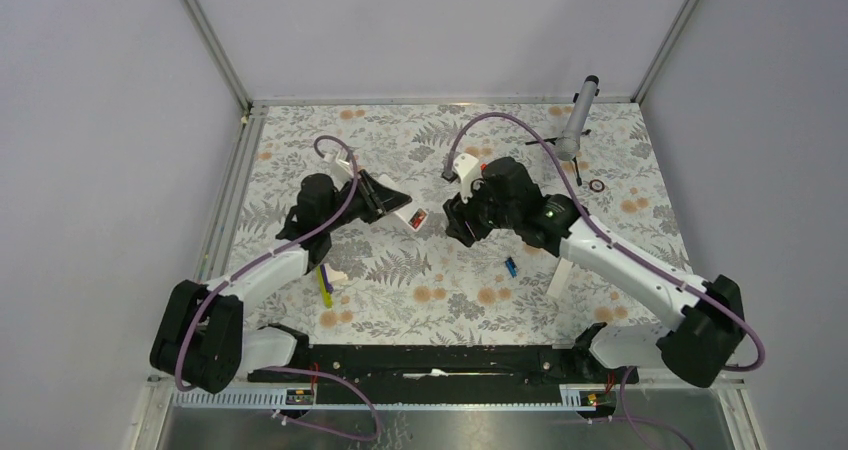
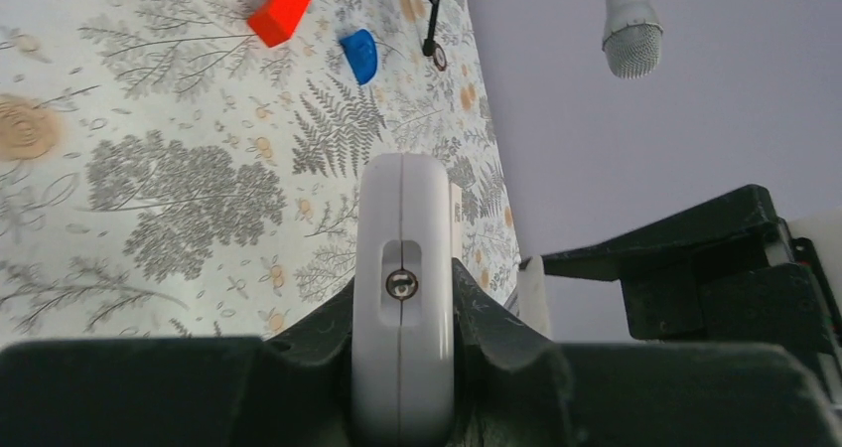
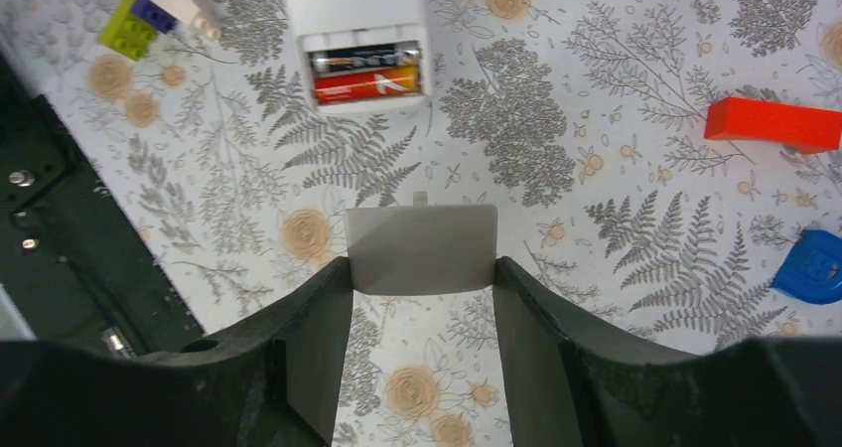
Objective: Load the batteries into the remote control
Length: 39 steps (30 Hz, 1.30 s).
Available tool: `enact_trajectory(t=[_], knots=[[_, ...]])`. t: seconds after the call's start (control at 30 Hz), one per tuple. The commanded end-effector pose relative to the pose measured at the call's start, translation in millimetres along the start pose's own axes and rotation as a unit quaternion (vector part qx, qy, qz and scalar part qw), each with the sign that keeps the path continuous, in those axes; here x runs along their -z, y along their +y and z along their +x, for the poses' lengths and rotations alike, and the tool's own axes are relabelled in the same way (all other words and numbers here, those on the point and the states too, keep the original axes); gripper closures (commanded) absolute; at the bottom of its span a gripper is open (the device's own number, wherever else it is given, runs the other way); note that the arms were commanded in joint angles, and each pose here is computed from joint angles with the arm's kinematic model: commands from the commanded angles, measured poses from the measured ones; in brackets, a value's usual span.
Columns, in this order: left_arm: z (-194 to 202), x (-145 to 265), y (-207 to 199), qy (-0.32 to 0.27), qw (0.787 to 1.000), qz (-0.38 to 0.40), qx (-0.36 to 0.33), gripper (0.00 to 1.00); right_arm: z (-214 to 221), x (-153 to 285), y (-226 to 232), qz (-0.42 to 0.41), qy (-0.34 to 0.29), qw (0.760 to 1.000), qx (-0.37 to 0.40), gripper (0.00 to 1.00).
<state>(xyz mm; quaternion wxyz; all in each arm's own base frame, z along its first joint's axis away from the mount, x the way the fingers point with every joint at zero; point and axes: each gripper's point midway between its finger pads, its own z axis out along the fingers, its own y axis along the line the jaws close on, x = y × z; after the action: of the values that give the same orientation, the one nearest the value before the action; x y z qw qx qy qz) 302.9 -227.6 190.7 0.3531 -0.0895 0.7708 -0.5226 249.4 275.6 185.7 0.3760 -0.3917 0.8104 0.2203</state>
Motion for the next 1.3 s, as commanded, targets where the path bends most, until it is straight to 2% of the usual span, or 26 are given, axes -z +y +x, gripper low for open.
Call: enact_trajectory(t=[0.0, 0.23, 0.33, 0.53, 0.67, 1.0, 1.27], knots=[[-26, -15, -52, -0.048, 0.994, 0.083, -0.056, 1.00, -18, 24, 21, -0.040, -0.051, 0.998, -0.023, 0.49], [-25, -25, -63, -0.014, 0.991, 0.089, -0.096, 1.00, -23, 18, 35, -0.060, -0.077, 0.995, 0.026, 0.48], [-22, -27, -68, 0.004, 0.990, 0.100, -0.100, 1.00, -28, 7, 32, -0.040, -0.067, 0.997, 0.025, 0.49], [-15, -30, -60, 0.006, 0.992, 0.108, -0.066, 1.00, -39, -3, 19, 0.029, -0.051, 0.998, 0.000, 0.50], [-2, -31, -50, 0.043, 0.994, 0.088, -0.039, 1.00, -37, -5, 13, 0.054, -0.044, 0.998, -0.011, 0.50], [11, -22, -51, 0.070, 0.993, 0.089, -0.025, 1.00, -28, -11, 19, 0.044, -0.028, 0.999, 0.002, 0.50], [16, -21, -49, 0.079, 0.993, 0.086, -0.024, 1.00, -40, -24, 16, 0.054, -0.028, 0.998, -0.006, 0.50]])
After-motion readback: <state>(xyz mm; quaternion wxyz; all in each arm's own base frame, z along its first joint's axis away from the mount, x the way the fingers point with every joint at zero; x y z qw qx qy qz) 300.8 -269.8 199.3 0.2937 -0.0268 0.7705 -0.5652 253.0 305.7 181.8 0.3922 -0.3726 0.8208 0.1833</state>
